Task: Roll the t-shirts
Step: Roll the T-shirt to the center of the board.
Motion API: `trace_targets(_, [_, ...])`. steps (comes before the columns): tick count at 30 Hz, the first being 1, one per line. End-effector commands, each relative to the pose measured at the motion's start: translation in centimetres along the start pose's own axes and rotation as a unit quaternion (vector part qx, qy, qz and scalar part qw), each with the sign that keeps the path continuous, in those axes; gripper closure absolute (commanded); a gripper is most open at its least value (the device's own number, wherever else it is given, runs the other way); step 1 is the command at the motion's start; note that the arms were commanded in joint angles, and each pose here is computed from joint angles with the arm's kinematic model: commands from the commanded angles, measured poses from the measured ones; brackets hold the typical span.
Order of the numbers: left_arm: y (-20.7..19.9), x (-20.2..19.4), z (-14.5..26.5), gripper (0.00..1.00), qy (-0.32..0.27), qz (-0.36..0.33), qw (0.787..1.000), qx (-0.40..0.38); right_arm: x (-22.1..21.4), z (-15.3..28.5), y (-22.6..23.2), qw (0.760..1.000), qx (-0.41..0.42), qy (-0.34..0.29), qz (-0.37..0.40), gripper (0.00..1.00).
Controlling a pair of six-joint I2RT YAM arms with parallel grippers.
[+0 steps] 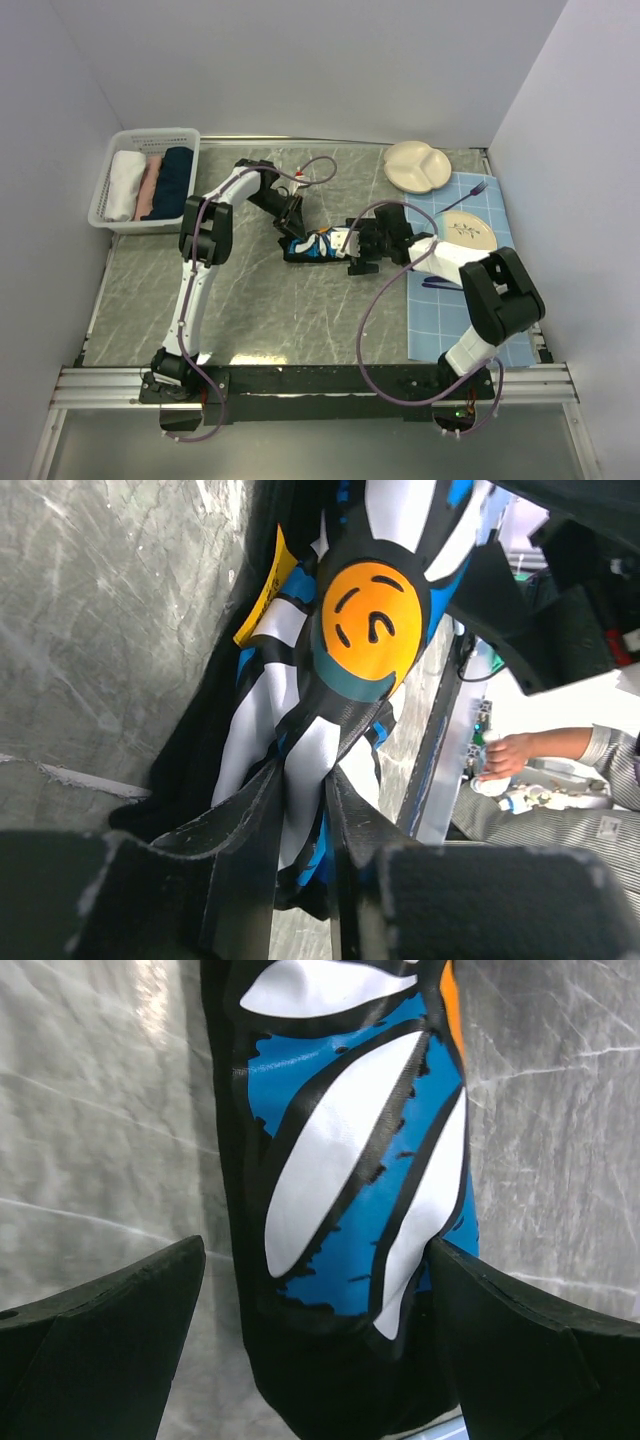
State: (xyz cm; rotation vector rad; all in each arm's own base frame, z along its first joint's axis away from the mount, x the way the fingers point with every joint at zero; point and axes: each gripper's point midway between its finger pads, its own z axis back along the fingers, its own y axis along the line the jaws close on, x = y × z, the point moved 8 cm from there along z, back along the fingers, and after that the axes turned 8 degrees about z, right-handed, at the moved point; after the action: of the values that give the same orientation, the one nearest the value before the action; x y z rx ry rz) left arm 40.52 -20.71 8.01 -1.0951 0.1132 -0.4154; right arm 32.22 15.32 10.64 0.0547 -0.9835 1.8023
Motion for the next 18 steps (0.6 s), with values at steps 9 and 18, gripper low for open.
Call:
trace_targets(9, [-1.8, 2.5, 4.1, 0.47, -0.124, -0.134, 0.975, 0.127, -1.4, -3.4, -3.2, 0.999, 0.050, 0.017, 0.001, 0.20])
trace_targets(18, [-8.6, -1.6, 8.9, 0.39, -0.204, -0.305, 0.899, 0.237, -0.6, -3.3, -5.5, 0.989, 0.134, -0.014, -0.068, 0.33])
